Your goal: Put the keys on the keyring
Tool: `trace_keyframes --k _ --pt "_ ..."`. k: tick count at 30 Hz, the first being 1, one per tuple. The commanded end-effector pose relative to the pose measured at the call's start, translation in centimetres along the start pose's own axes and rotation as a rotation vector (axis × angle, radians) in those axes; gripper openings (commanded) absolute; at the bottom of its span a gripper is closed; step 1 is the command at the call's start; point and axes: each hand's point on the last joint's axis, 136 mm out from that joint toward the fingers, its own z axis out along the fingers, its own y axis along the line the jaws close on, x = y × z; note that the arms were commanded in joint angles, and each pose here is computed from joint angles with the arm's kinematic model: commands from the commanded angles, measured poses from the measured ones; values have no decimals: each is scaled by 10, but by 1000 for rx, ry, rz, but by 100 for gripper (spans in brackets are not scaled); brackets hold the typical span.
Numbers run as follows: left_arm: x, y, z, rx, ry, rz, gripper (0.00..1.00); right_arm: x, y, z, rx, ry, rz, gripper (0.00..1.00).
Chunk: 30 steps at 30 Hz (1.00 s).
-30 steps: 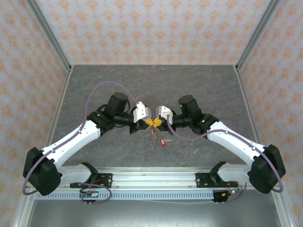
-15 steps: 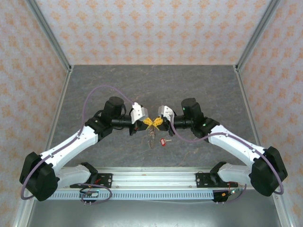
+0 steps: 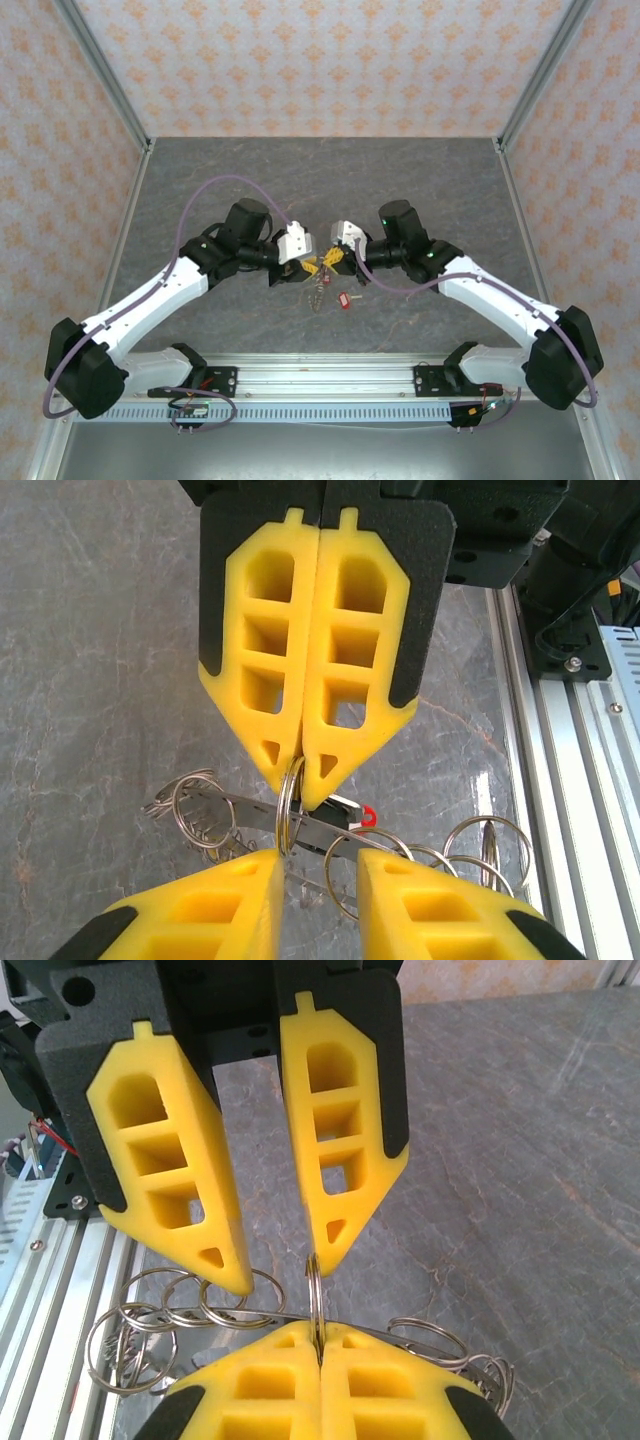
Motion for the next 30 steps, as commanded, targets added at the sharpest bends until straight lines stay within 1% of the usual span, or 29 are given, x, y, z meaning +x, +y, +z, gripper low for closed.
trace_keyframes --k 1,12,19,24,26,28,30 --pt "-8 6 1 -27 2 30 26 -19 2 -3 -22 -30 -63 0" --pt "-13 13 3 -60 -20 24 26 -19 5 0 -45 -23 -75 0" --pt "-11 11 6 -46 -17 24 26 -21 5 1 -51 -25 -83 0" --pt "-11 10 7 -40 -7 24 24 -23 5 2 -52 -29 -88 0" --pt "-12 10 7 -36 -11 27 21 -22 5 2 -53 -28 -87 0" --pt "-14 10 7 -34 -13 28 14 -19 4 3 -48 -20 -85 0" --pt "-13 12 7 -42 -2 25 0 -15 1 4 -29 -6 -84 0"
